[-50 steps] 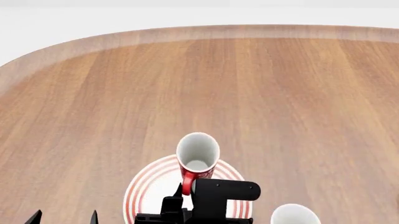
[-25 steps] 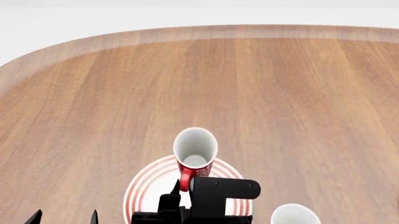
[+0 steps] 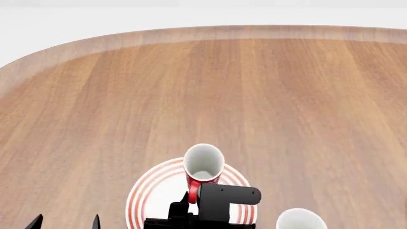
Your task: Put the red mug on the left plate.
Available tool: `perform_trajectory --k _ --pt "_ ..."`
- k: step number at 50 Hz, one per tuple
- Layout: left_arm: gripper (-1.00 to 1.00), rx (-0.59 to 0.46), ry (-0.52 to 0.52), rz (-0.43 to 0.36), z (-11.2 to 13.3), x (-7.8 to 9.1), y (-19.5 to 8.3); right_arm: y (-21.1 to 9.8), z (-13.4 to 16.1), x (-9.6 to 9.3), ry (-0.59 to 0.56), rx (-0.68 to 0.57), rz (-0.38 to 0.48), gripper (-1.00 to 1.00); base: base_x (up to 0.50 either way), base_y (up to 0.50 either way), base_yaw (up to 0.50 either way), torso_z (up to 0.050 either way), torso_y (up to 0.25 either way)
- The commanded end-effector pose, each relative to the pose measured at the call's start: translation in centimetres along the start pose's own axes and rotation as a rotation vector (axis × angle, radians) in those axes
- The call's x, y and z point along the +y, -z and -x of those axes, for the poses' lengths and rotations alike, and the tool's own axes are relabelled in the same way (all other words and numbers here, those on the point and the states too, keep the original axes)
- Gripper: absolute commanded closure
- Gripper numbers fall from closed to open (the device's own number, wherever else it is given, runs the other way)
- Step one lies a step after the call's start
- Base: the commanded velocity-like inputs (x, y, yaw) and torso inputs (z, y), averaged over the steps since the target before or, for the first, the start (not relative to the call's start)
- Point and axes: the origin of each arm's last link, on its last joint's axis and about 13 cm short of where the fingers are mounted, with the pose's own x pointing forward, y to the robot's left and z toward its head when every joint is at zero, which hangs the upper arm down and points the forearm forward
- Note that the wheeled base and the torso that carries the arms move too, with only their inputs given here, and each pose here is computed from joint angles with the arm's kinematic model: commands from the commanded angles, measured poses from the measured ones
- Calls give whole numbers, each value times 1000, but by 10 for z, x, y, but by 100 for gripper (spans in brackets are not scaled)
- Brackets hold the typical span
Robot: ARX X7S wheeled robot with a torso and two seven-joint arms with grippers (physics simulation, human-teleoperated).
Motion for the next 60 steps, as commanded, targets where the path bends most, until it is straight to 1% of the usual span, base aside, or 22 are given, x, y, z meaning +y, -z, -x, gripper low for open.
perform_trajectory --k 1,22,43,44,60 --pt "-100 0 1 2 0 0 0 4 -8 -1 -26 22 -1 100 0 0 0 0 0" --pt "-100 0 0 -1 1 0 0 15 -16 -2 -36 95 -17 100 0 0 0 0 0" --pt "-100 0 0 -1 1 0 0 19 -16 -2 -36 122 -31 100 0 0 0 0 0" --pt "-100 0 0 -1 1 0 0 19 -16 -2 -33 125 -31 -100 0 0 0 0 0" --pt "-100 0 0 2 1 0 0 16 -15 -1 -34 128 -25 -100 0 0 0 0 0"
